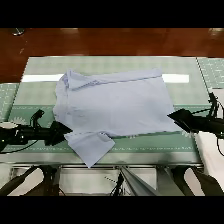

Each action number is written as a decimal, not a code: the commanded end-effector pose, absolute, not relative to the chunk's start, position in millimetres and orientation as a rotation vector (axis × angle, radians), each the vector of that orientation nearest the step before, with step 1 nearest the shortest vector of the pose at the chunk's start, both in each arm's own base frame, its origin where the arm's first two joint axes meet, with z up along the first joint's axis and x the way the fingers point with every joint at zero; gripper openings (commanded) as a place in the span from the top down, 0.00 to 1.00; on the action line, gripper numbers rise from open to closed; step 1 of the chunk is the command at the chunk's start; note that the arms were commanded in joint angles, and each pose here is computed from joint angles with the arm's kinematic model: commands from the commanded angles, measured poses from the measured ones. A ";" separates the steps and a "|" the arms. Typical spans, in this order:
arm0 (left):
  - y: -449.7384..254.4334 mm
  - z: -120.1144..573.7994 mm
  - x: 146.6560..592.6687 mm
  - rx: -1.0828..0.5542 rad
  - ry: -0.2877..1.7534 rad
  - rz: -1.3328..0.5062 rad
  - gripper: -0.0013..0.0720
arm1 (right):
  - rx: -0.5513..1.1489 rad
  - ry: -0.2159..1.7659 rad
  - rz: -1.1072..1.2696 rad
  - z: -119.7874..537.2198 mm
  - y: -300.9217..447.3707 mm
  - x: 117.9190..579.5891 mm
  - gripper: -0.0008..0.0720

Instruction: Fold the shirts.

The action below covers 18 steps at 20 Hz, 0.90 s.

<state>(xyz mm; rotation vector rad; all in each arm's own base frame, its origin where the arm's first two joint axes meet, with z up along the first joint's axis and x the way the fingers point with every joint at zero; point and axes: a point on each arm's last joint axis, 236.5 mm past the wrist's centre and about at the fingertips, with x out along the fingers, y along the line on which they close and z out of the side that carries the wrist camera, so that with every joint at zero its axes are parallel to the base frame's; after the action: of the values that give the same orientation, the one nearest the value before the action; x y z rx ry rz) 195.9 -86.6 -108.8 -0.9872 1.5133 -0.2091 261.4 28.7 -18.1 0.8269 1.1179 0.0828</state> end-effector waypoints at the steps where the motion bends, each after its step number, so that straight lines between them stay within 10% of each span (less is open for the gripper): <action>1: -95.7 -106.5 200.6 -0.971 1.489 -0.250 0.95 | 0.825 1.069 -0.082 -20.9 -18.0 263.4 0.13; 6: -98.1 -100.9 209.2 -0.979 1.448 -0.281 0.95 | 0.828 1.144 -0.357 -48.5 -84.6 215.7 0.13; 18: -100.9 -94.2 224.1 -0.969 1.365 -0.331 0.95 | 0.971 1.490 -0.108 -96.4 -36.5 231.6 0.13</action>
<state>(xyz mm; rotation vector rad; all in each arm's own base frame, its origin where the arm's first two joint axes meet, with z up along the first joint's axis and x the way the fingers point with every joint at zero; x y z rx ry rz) 222.4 -101.4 -94.5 -0.9872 1.3784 -0.3186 228.8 -40.7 -86.8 0.9411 1.4304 -0.1387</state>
